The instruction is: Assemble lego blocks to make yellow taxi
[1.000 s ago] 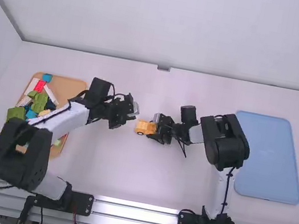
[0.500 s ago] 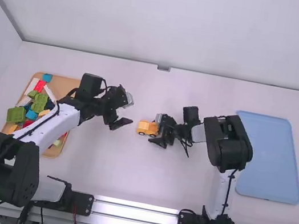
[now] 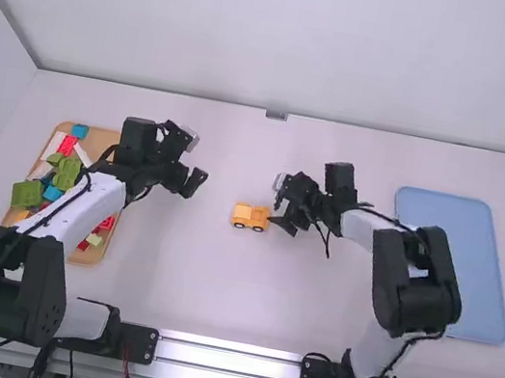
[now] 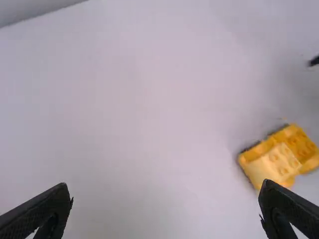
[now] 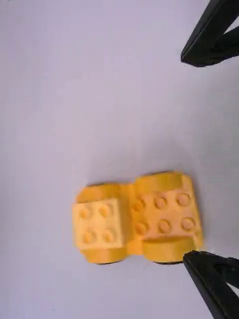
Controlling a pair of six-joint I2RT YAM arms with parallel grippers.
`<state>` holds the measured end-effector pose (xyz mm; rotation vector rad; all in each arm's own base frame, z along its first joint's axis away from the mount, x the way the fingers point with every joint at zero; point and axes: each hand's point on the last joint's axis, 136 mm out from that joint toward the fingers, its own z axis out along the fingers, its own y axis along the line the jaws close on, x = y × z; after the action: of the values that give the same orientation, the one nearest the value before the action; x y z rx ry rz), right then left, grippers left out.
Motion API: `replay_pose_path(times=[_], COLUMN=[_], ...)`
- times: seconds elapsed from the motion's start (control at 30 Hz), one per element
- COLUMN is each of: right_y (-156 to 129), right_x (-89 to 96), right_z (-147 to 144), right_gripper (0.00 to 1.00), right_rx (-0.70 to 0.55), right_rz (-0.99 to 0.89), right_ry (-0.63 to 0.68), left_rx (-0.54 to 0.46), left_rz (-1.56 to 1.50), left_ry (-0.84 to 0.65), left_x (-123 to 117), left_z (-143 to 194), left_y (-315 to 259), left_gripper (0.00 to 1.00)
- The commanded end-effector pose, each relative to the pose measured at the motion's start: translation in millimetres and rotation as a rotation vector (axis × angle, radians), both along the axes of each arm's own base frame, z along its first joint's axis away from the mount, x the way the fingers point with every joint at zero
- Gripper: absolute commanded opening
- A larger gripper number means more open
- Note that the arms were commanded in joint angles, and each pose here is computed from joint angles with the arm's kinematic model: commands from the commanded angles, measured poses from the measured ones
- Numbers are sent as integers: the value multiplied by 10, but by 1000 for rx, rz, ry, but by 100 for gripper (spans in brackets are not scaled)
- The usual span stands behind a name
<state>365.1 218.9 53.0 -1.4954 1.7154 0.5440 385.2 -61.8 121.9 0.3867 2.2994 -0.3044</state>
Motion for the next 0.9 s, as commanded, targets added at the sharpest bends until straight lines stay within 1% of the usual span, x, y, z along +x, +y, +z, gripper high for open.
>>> replay_pose_path(times=[0.0,0.03,0.07,0.1,0.13,0.2,0.27,0.3,0.33,0.37,0.4,0.43,0.5,0.6,0.7,0.8,0.87], right_y=[162,177,232,276,389,511,675,687,778,837,918,928,1020,1070,1102,1111,1118], right_x=[65,65,62,53,43,35,-20,-25,-60,-83,-110,-113,-178,-220,-228,-181,-154], right_z=[583,636,808,907,1096,1262,1448,1459,1543,1585,1629,1635,1656,1674,1743,1791,1817], right_gripper=[98,99,99,99,99,99,98,99,99,98,99,99,99,99,99,99,99], right_rx=[101,104,109,111,118,122,125,125,131,136,147,148,154,164,215,247,258], right_rz=[-3,2,15,22,33,47,87,90,114,128,140,142,169,185,159,107,89], right_ry=[-15,-19,-24,-22,-8,0,-16,-18,-33,-44,-57,-58,-68,-66,-6,42,48], left_rx=[-111,-114,-112,-104,-102,-100,-77,-76,-66,-58,-26,-21,3,-29,-98,-130,-171], left_rz=[259,264,294,307,312,313,373,384,502,618,751,764,890,1005,1175,1278,1278], left_ry=[56,57,57,55,55,61,66,68,88,110,143,148,197,233,232,244,251], left_x=[49,51,61,66,66,54,54,52,28,-18,-117,-132,-279,-388,-511,-645,-647], left_z=[21,22,23,22,17,1,-24,-29,-63,-90,-121,-124,-126,-99,-89,-112,-116], left_y=[165,169,215,249,267,267,363,377,545,717,955,980,1252,1524,1902,2129,2147], left_gripper=[99,99,99,99,99,99,99,99,99,99,99,99,99,99,99,99,99])
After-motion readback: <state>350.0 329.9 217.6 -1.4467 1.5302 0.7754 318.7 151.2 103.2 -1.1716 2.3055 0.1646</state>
